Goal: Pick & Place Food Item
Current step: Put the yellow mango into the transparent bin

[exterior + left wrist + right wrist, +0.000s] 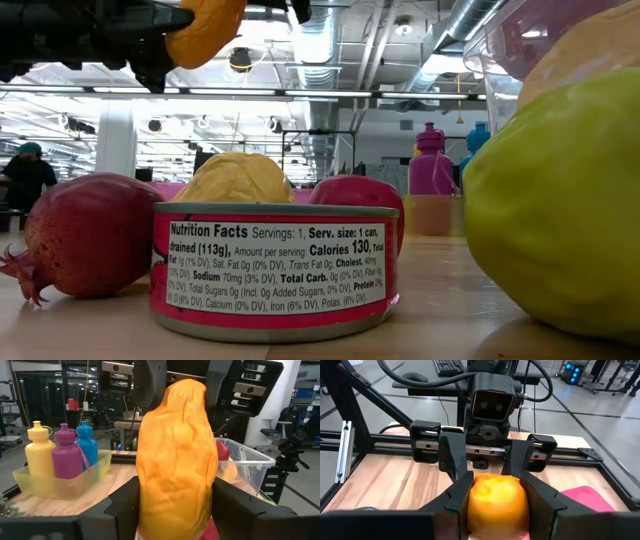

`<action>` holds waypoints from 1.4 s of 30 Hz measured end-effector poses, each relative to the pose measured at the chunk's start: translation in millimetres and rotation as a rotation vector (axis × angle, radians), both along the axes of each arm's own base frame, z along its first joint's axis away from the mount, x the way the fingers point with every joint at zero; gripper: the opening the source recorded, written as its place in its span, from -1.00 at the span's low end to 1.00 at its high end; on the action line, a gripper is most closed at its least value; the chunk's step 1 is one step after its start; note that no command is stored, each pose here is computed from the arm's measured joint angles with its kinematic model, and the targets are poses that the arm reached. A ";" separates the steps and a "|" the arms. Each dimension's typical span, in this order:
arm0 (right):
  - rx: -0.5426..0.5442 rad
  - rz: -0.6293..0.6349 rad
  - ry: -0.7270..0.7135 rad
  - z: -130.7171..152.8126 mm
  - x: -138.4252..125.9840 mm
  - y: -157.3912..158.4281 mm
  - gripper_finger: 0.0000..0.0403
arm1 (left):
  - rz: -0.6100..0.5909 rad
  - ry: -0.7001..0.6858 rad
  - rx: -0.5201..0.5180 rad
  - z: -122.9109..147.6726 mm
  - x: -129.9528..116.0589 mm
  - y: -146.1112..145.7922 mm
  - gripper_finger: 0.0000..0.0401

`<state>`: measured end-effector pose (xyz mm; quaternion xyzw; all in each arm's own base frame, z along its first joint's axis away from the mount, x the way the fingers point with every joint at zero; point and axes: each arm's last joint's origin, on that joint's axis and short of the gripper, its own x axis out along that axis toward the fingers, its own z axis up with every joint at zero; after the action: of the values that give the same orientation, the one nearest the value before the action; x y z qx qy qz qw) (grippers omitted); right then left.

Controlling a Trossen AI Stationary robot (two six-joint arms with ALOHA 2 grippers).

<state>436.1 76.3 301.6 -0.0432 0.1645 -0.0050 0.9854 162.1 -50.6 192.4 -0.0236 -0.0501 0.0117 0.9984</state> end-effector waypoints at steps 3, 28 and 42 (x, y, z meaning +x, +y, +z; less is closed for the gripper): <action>0.004 0.022 0.014 -0.2 -1.5 2.5 -0.39 | -0.027 0.005 0.010 -0.4 0.1 -0.9 0.18; 0.042 -0.020 0.572 75.7 -84.1 50.2 -0.39 | -0.023 0.055 0.027 -5.0 0.1 -1.8 0.87; 0.183 -0.134 0.776 98.2 -146.4 97.1 -0.40 | -0.024 0.057 0.027 -5.3 0.1 -1.8 0.88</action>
<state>289.7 173.4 399.8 0.0566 0.5266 -0.0379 0.8474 162.3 -52.4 187.1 -0.0102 -0.0214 -0.0002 0.9997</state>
